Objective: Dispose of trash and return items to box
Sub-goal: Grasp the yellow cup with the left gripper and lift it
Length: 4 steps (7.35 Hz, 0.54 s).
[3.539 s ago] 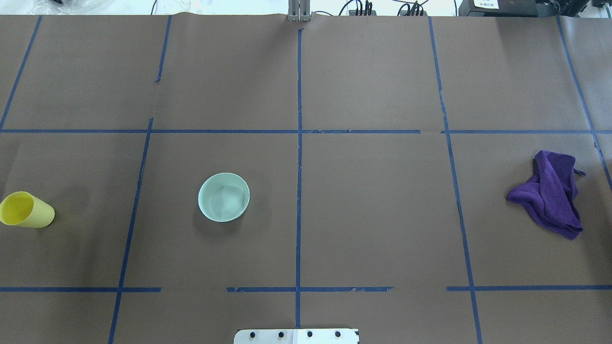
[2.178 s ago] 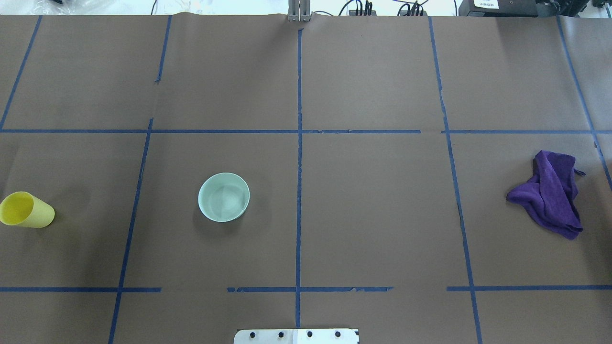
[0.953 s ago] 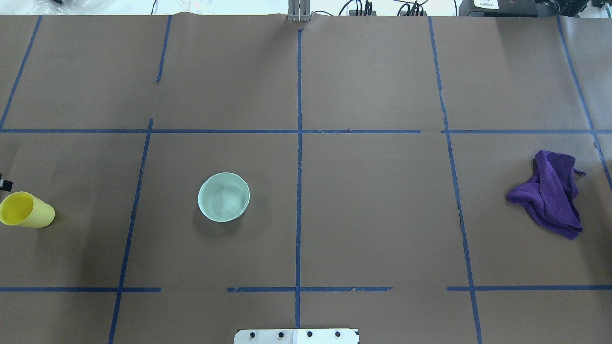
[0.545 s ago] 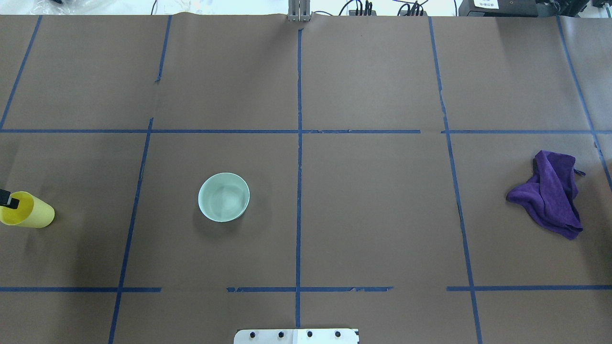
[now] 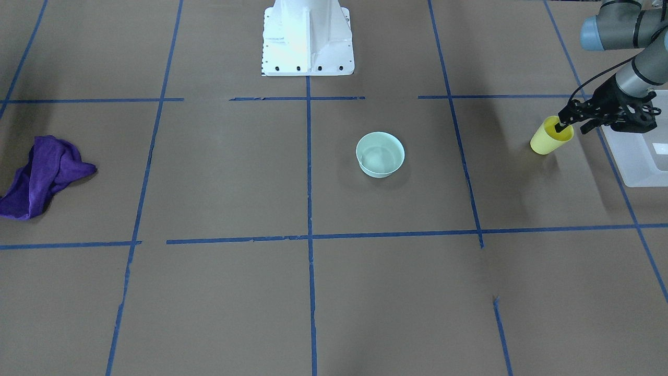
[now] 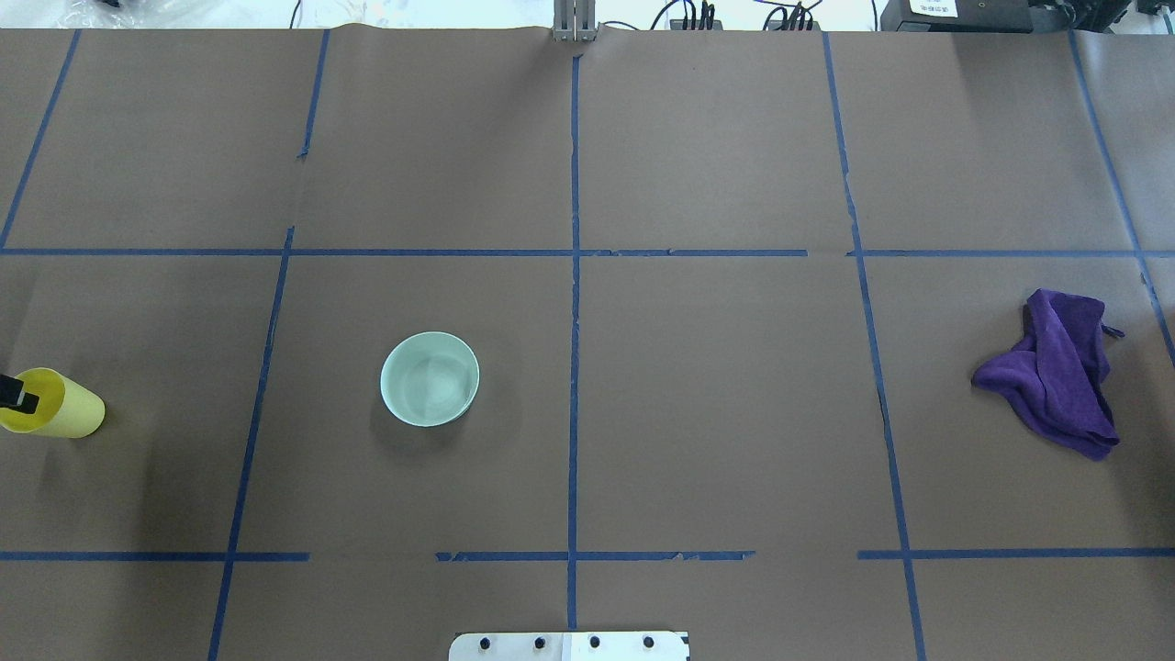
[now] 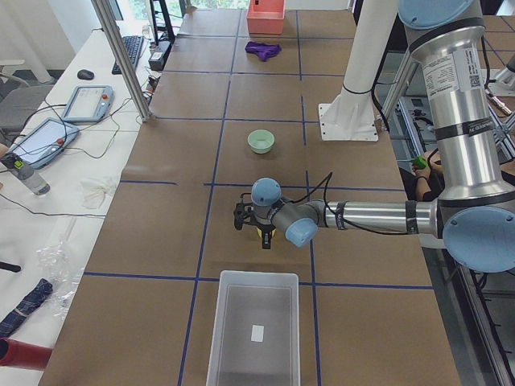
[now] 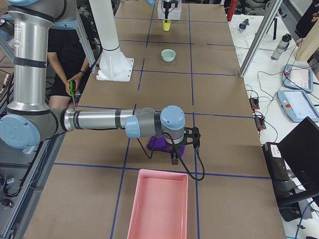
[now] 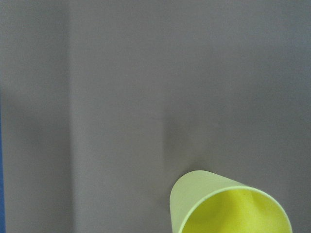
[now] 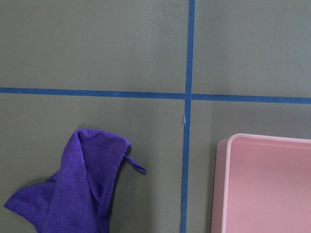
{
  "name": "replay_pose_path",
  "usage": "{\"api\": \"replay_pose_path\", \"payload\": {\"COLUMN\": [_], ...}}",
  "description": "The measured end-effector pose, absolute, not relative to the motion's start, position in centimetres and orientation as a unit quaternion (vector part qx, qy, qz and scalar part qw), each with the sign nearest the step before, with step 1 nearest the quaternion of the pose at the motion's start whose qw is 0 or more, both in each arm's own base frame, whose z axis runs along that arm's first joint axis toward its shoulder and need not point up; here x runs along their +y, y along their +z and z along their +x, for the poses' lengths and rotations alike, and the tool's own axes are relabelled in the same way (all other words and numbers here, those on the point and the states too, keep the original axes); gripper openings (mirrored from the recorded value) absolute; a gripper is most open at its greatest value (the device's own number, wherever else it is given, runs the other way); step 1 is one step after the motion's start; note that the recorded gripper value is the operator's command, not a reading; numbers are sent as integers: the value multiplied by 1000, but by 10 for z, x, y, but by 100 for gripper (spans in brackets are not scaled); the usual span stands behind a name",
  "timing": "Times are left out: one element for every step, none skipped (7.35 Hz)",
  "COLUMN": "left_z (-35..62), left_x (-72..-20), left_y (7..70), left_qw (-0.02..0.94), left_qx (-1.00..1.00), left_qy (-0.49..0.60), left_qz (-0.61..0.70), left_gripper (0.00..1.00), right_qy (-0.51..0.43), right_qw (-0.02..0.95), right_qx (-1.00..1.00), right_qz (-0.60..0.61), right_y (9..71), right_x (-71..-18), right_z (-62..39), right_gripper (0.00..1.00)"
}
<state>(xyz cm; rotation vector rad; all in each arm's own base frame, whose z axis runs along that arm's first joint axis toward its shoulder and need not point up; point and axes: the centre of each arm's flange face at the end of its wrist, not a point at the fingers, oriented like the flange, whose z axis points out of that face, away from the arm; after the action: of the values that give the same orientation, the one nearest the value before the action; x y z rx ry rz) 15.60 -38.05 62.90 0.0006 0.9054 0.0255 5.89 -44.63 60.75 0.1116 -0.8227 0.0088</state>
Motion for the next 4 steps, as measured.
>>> {"api": "replay_pose_path", "payload": {"left_z": [160,164,167,168], "left_x": [-385,-391,-396,-398], "left_y": [630,629,627,624], "left_qw": [899,899,898,897], "left_qx": [438,438,440,441], "left_qy": [12,9,4,1], "left_qz": [0,-1,-2,-1], "left_gripper": [24,0,0,0], "right_qy": [4,4,4,4], "right_qw": [915,915,915,915], "right_qx": [-400,-400,-400,-400], "right_qz": [55,55,55,55], "right_y": [606,606,606,606], "right_x": [-445,-445,-445,-445], "right_z": [59,59,59,59], "right_gripper": [100,100,100,100]}}
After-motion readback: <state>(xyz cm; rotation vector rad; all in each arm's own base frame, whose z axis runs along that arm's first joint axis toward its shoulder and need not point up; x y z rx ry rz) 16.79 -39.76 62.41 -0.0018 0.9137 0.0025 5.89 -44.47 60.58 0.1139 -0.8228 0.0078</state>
